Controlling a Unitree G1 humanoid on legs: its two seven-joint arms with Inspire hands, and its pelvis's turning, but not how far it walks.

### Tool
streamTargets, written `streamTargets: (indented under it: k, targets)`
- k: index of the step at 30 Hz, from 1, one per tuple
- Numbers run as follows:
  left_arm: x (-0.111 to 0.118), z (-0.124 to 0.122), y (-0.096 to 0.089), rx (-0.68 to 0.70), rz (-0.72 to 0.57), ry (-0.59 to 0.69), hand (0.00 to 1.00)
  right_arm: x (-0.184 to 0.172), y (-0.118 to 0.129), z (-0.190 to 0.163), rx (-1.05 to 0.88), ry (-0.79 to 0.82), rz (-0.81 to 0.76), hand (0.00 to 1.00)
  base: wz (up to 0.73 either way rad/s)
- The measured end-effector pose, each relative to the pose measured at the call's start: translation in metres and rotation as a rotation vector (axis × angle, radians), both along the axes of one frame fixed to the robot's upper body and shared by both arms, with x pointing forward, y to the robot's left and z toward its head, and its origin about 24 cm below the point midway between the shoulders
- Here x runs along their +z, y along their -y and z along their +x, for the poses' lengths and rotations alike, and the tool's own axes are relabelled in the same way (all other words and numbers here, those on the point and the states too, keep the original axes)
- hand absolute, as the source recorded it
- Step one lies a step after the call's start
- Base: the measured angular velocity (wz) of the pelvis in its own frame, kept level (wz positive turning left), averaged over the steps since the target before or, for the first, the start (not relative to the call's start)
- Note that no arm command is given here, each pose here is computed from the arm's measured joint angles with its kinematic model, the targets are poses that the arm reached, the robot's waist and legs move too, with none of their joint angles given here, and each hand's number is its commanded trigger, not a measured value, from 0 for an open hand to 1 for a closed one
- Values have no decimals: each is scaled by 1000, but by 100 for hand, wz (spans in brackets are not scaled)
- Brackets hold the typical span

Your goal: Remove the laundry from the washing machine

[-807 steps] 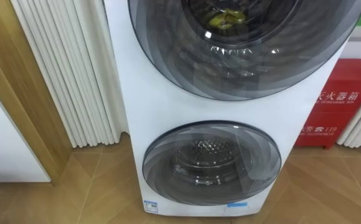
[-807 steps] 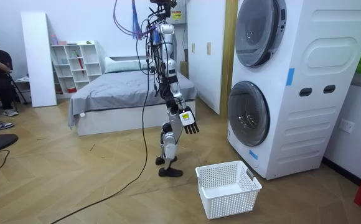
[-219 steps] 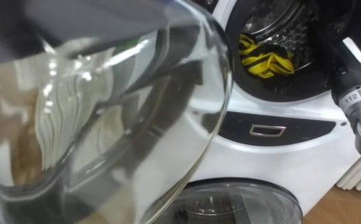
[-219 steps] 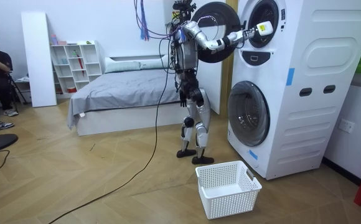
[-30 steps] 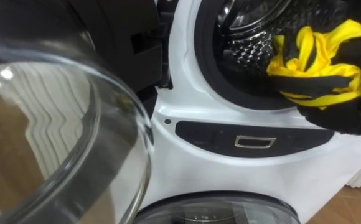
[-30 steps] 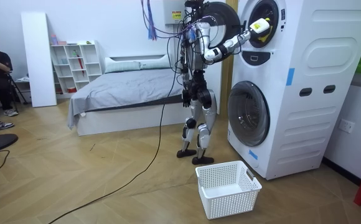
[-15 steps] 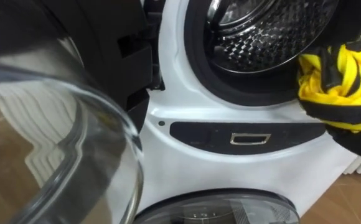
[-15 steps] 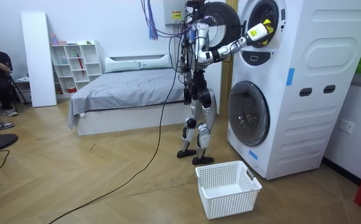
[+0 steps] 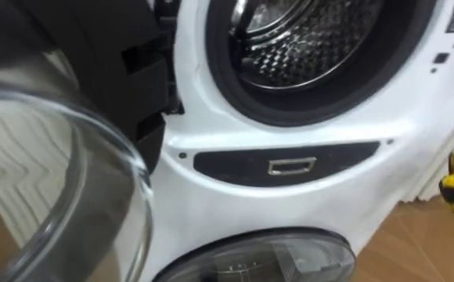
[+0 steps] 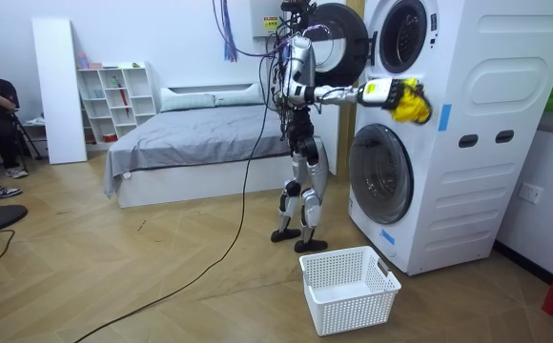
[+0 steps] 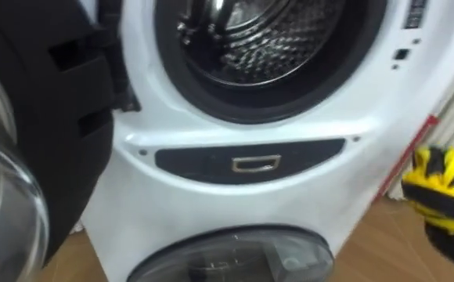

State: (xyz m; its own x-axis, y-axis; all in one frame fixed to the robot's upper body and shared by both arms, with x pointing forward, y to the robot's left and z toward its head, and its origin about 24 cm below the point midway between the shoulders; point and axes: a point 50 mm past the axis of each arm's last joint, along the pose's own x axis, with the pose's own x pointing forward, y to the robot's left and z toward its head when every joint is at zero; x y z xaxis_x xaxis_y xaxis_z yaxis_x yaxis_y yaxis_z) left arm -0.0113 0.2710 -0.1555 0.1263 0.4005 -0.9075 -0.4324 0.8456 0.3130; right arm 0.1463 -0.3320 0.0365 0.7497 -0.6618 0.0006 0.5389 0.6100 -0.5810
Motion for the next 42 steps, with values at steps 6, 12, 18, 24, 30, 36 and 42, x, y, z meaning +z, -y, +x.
streamTargets:
  k: [6, 12, 18, 24, 30, 36, 42]
  targets:
    - [0, -3, 0, -10, -3, -16, 0, -30, 6, -13, -59, -115, 62, 100, -19]
    - [-3, 12, 6, -69, -19, 3, 0, -44, -8, -4, -13, -151, 90, 100, -6]
    - [-4, 39, 12, -131, -44, 47, 0, -63, -10, 12, -30, -200, 119, 100, -18]
    - [-5, 60, 21, -211, -77, 81, 0, -75, -17, 27, -25, -234, 139, 100, -26]
    - [-4, 78, 27, -258, -100, 129, 0, -73, -14, 51, -72, -180, 144, 100, -24]
    - [-3, 95, 37, -328, -119, 167, 0, -79, -16, 62, -61, -200, 126, 100, -5]
    - [-5, 97, 41, -362, -133, 156, 0, -89, -12, 59, -76, -252, 133, 100, 0]
